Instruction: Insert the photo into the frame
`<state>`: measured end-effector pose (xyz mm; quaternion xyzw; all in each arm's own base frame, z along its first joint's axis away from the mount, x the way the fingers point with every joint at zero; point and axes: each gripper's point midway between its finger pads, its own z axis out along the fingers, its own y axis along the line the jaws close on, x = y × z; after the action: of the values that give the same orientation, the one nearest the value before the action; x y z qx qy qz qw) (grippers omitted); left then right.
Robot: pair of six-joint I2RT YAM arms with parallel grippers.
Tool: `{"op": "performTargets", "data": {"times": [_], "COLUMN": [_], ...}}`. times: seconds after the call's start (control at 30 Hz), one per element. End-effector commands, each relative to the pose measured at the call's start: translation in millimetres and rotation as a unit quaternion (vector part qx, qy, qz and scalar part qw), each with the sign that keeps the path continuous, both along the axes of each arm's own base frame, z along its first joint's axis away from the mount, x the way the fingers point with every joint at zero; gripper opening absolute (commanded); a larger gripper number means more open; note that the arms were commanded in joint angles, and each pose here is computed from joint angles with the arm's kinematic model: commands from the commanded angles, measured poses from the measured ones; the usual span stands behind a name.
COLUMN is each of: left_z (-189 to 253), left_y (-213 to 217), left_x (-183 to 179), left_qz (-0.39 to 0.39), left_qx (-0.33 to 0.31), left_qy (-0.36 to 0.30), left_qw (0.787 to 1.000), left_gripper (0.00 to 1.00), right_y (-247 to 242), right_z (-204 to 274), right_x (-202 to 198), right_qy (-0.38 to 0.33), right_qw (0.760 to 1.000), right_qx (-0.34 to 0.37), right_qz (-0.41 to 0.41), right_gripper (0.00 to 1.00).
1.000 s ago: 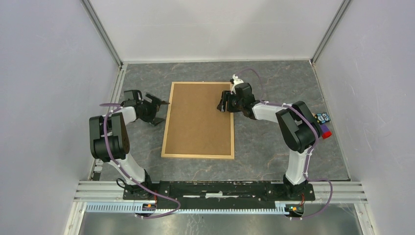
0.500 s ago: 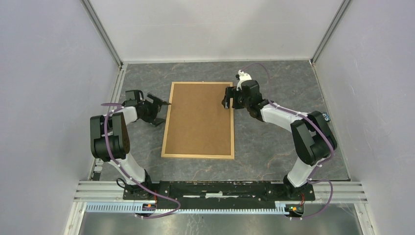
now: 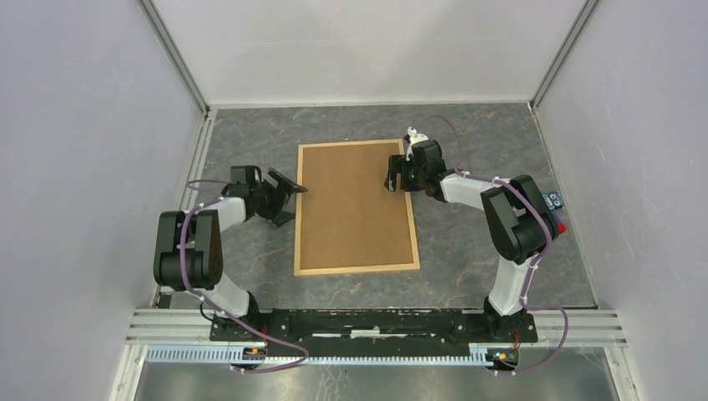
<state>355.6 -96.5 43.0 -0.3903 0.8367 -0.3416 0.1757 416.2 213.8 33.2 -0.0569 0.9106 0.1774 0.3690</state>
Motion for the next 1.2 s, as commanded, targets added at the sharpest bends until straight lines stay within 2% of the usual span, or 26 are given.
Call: {"op": "performTargets", "data": {"times": [0.0,0.23,0.4,0.5,0.67,0.8,0.93,1.03,1.17], "left_z": [-17,-11,-3,2,28,71,98,105,90], "left_y": [-28,-84,-129,-136,-118,-92,-58,-30,-12], "left_x": [-45,-92,-133,-144,-146,-118,-68,-18,43], "left_qz": [-0.036,-0.084,-0.129,-0.149,-0.166,-0.187,-0.197,-0.164,-0.126], "left_qx": [0.006,0.007,0.029,0.043,0.099,0.185,0.230,0.252,0.245], "left_qy": [0.033,0.010,-0.023,-0.036,-0.077,-0.134,-0.135,-0.127,-0.108], "left_qw": [0.999,0.996,0.991,0.987,0.978,0.956,0.944,0.945,0.955], "left_gripper": [1.00,1.00,1.00,1.00,1.00,1.00,1.00,1.00,1.00], "right_y": [27,56,68,58,12,-40,-79,-100,-131], "right_z": [15,20,36,51,97,116,103,107,98], "right_x": [15,35,61,66,53,26,-14,-34,-53], "right_qy": [-0.019,-0.029,-0.042,-0.047,-0.076,-0.091,-0.078,-0.088,-0.078], "right_qw": [0.998,0.993,0.990,0.992,0.994,0.994,0.992,0.984,0.958], "right_qx": [0.037,0.079,0.061,0.043,-0.001,-0.052,-0.033,0.011,0.047], "right_qz": [0.043,0.084,0.119,0.113,0.078,-0.009,-0.092,-0.152,-0.273], "right_gripper": [0.84,0.83,0.83,0.85,0.87,0.91,0.91,0.91,0.93]}}
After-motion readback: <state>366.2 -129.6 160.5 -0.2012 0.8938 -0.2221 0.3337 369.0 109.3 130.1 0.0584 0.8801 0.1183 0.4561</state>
